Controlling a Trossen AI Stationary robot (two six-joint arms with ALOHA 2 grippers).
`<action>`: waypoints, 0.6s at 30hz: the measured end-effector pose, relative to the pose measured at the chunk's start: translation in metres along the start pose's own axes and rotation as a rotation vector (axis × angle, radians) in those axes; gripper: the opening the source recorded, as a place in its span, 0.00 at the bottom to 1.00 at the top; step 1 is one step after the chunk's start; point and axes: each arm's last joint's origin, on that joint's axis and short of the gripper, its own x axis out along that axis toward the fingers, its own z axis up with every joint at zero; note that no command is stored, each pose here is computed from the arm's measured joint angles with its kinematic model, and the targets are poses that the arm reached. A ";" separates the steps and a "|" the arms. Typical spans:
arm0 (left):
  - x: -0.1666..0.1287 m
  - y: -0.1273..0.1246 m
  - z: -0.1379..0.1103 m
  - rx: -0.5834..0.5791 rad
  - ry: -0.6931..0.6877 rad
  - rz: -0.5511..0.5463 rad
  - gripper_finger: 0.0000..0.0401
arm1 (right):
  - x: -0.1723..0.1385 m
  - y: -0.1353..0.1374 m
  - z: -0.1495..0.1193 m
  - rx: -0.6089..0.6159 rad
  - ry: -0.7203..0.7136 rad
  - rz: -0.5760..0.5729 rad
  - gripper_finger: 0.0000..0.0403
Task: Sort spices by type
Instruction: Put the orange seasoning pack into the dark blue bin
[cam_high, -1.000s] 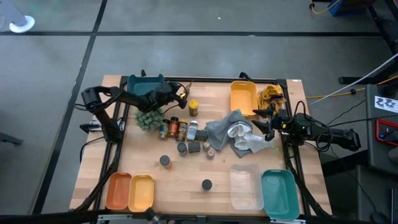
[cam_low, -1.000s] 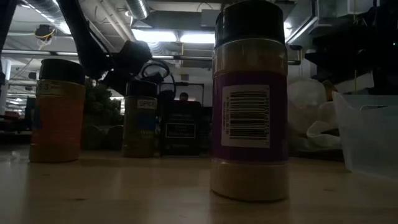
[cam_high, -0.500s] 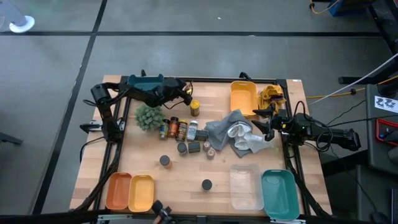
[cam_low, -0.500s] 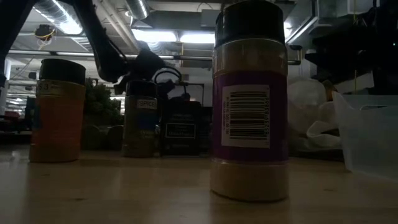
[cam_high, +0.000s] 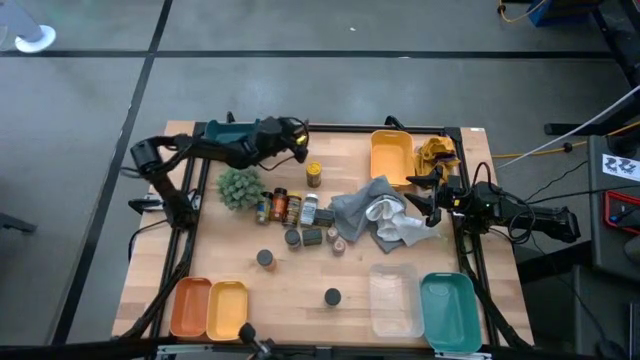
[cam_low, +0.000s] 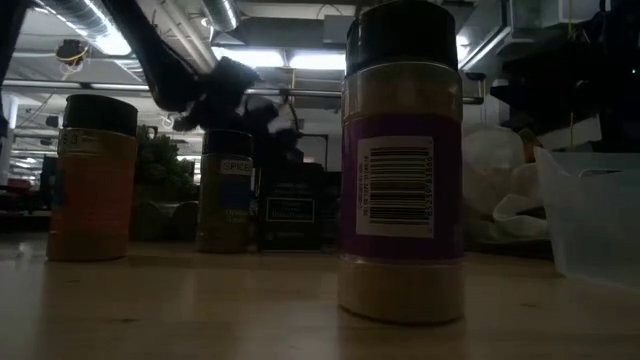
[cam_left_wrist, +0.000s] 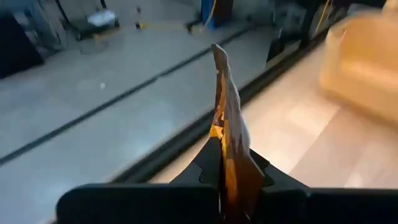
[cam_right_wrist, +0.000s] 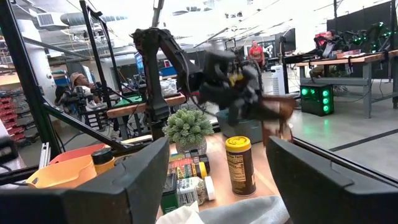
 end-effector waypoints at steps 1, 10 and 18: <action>-0.006 0.001 0.008 -0.003 -0.021 0.000 0.01 | 0.000 0.000 0.000 0.000 0.000 0.000 0.67; -0.073 0.025 0.059 0.001 -0.073 0.117 0.01 | 0.000 0.000 0.000 0.000 0.000 0.000 0.67; -0.117 0.047 0.058 -0.013 0.072 0.312 0.01 | 0.000 0.000 0.000 0.000 0.000 0.001 0.67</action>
